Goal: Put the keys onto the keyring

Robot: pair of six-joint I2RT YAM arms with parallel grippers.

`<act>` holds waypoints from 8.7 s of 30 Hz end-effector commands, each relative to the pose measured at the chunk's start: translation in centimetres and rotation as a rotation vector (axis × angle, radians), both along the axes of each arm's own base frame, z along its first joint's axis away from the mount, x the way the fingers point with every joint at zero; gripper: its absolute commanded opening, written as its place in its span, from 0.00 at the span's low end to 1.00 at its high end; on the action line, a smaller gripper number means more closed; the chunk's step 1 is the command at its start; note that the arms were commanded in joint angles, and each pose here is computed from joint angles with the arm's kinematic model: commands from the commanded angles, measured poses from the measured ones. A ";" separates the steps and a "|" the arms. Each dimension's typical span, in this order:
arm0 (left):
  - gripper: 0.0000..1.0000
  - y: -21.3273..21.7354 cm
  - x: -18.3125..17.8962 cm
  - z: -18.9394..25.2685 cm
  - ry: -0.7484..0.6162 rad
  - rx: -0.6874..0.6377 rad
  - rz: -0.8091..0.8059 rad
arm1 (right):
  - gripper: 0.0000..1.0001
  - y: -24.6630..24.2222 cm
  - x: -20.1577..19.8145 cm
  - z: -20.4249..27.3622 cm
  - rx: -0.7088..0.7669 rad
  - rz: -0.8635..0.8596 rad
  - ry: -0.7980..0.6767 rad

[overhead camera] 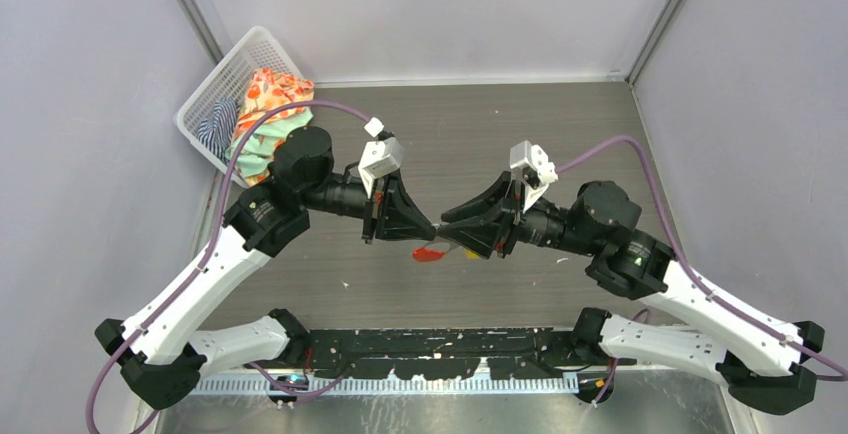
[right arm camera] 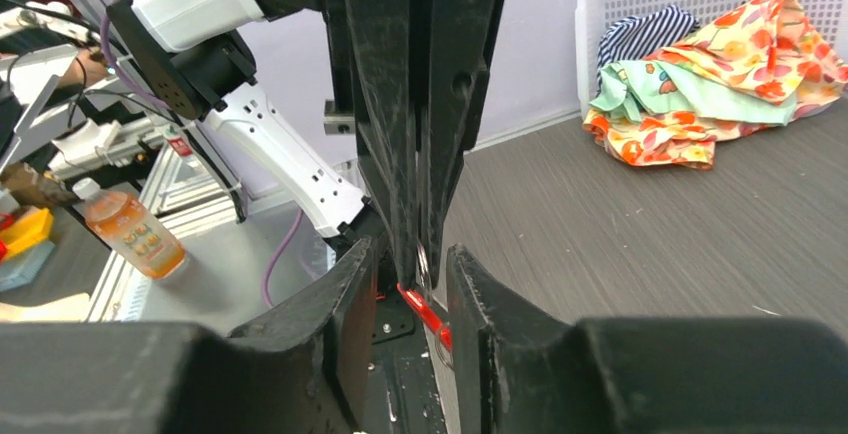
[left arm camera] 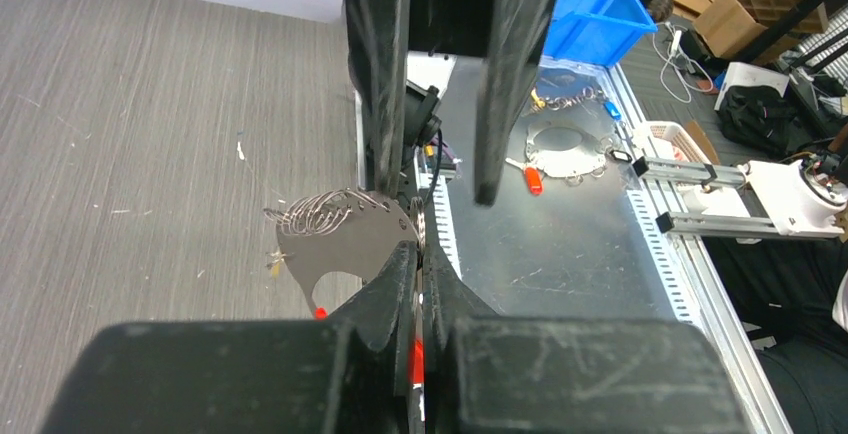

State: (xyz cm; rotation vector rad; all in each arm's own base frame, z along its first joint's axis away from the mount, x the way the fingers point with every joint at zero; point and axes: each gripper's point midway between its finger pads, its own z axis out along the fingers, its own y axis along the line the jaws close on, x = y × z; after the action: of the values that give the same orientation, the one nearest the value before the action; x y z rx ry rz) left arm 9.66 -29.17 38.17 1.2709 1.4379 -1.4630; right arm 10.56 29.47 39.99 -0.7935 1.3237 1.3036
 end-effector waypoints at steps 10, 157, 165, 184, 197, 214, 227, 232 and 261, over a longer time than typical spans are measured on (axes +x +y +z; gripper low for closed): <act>0.00 0.6 -1.0 0.4 -0.028 -0.008 -0.039 | 0.40 -0.2 -1.5 -0.6 -0.437 0.204 0.004; 0.00 1.5 -0.6 -1.0 -0.059 -0.019 -0.032 | 0.47 -0.6 -0.2 -0.5 -0.429 0.162 -0.099; 0.01 1.4 -0.6 -1.1 -0.061 -0.015 -0.032 | 0.43 0.5 -0.3 -0.4 -0.459 0.226 -0.101; 0.01 1.3 -0.6 -1.3 -0.052 -0.006 -0.037 | 0.35 2.2 0.8 -0.8 -0.456 0.230 -0.078; 0.00 1.4 -0.7 -1.5 -0.050 -0.004 -0.039 | 0.11 2.3 0.9 -0.8 -0.463 0.229 -0.073; 0.27 2.2 -1.1 -2.7 -0.094 0.014 -0.032 | 0.01 0.3 -0.2 2.9 -0.192 0.125 -0.148; 0.26 1.0 -1.5 0.6 0.003 -0.068 -0.083 | 0.01 0.9 0.2 3.3 -0.022 0.097 -0.148; 0.26 1.3 -1.9 -0.4 0.005 -0.056 -0.088 | 0.01 0.4 0.6 4.3 0.077 0.047 -0.187; 0.59 0.9 -0.1 2.4 -0.007 -0.092 0.008 | 0.01 -0.2 -1.0 3.0 0.157 0.106 -0.169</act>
State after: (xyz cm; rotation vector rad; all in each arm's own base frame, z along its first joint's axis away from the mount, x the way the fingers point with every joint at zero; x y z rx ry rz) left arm 9.52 -28.46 37.60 1.2248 1.4416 -1.5214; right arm 9.91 29.67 40.89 -0.8504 1.1154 1.3758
